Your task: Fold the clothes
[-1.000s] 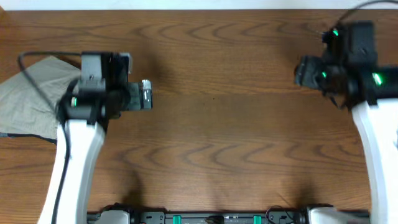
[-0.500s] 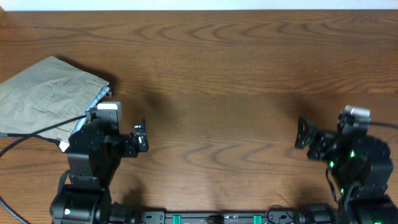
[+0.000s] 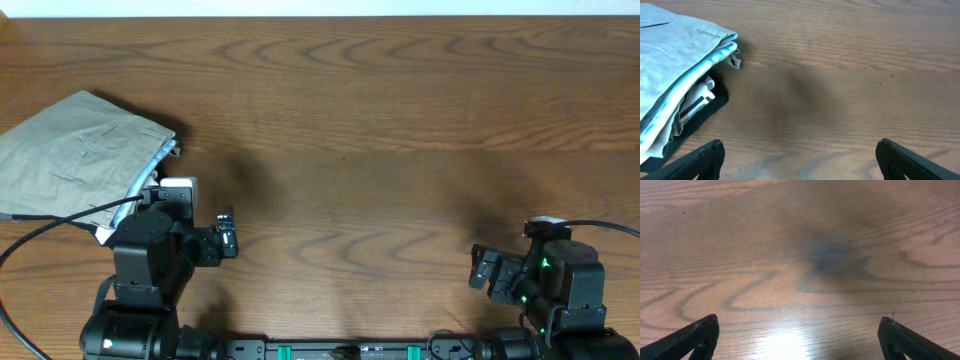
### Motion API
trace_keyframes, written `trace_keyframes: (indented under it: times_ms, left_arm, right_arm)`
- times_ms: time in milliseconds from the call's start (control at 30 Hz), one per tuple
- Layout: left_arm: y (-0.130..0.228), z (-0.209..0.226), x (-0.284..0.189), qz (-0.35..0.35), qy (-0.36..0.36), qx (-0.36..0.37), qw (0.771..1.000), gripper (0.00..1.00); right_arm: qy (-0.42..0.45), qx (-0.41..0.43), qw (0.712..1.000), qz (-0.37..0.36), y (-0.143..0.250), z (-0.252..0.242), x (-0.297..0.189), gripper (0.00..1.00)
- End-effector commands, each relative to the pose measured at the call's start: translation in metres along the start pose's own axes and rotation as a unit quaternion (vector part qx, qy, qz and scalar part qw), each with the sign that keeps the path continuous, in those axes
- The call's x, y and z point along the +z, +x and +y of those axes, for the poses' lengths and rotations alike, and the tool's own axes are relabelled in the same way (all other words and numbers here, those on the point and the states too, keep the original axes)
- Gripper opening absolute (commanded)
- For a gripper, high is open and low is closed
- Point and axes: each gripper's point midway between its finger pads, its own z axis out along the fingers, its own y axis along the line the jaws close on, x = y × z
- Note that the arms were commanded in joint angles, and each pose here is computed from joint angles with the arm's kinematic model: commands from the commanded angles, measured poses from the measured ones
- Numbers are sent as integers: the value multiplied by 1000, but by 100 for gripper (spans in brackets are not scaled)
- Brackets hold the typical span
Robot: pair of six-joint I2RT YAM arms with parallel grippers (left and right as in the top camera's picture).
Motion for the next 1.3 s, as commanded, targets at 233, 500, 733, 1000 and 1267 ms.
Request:
trace_keyframes:
  times_ms: [233,500,733,1000,1267]
  left_arm:
    - [0,1,0,-1,-4,-7,1000,98]
    - [0,1,0,-1,-4,-7,1000,98]
    - [0,1,0,-1,-4,-7,1000,98]
    - [0,1,0,-1,-4,-7,1000,98]
    - [0,1,0,-1,-4,-7,1000,98]
  right_arm:
    - [2,-4,1000,0,1,-1,0,99]
    - [-9,-8,1000,-24,0,2,-6,99]
    - [-33,-9,995,-93,-3,3,-26,99]
    - [-55,-13,982,-177,-2,2,-25,99]
    - [-72,-108,944,-303,-46,21,5,99]
